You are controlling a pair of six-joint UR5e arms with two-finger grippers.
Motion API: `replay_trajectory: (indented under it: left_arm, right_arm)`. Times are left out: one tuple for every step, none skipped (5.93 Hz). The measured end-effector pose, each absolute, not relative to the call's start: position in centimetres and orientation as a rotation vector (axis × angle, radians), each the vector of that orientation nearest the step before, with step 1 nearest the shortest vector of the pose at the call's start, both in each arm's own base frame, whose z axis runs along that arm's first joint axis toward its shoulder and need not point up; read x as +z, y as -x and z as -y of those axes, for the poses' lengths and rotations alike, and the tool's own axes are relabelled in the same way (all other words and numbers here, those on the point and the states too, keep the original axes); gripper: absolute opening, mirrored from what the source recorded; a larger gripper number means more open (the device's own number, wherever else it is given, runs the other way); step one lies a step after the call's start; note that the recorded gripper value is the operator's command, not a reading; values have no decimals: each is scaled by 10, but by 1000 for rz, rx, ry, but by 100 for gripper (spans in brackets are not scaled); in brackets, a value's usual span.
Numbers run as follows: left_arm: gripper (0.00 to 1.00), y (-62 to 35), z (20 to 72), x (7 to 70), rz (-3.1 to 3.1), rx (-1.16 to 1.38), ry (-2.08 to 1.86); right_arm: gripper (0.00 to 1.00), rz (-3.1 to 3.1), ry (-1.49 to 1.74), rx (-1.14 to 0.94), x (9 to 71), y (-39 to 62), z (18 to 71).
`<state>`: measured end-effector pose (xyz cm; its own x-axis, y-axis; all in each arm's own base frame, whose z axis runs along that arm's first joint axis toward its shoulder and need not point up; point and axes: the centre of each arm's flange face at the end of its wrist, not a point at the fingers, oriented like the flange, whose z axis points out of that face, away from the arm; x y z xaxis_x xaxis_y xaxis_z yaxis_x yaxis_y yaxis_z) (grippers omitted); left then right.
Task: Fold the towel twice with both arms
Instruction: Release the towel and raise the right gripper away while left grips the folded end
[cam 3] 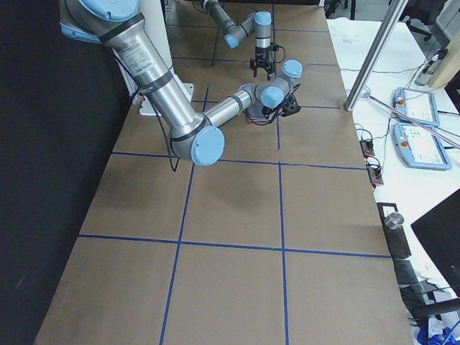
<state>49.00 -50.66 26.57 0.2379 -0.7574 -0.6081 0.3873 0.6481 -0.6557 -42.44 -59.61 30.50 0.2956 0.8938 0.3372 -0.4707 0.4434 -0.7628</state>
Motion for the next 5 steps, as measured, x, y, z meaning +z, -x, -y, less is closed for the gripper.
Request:
replay_trajectory:
  left_arm:
    - [100, -478, 495, 262, -1093, -718, 378]
    - [100, -472, 486, 258, -1119, -633, 322]
    - [100, -480, 476, 257, -1128, -560, 236]
    - [100, -508, 453, 260, -1115, -514, 147]
    - [100, -536, 431, 264, -1089, -495, 92]
  right_arm:
    - [100, 863, 581, 932, 317, 401, 595]
    - [100, 884, 539, 863, 332, 379, 589]
    - [100, 900, 486, 788, 345, 362, 583]
    - [100, 908, 432, 710, 360, 348, 577]
    - [100, 907, 383, 639, 378, 335, 572]
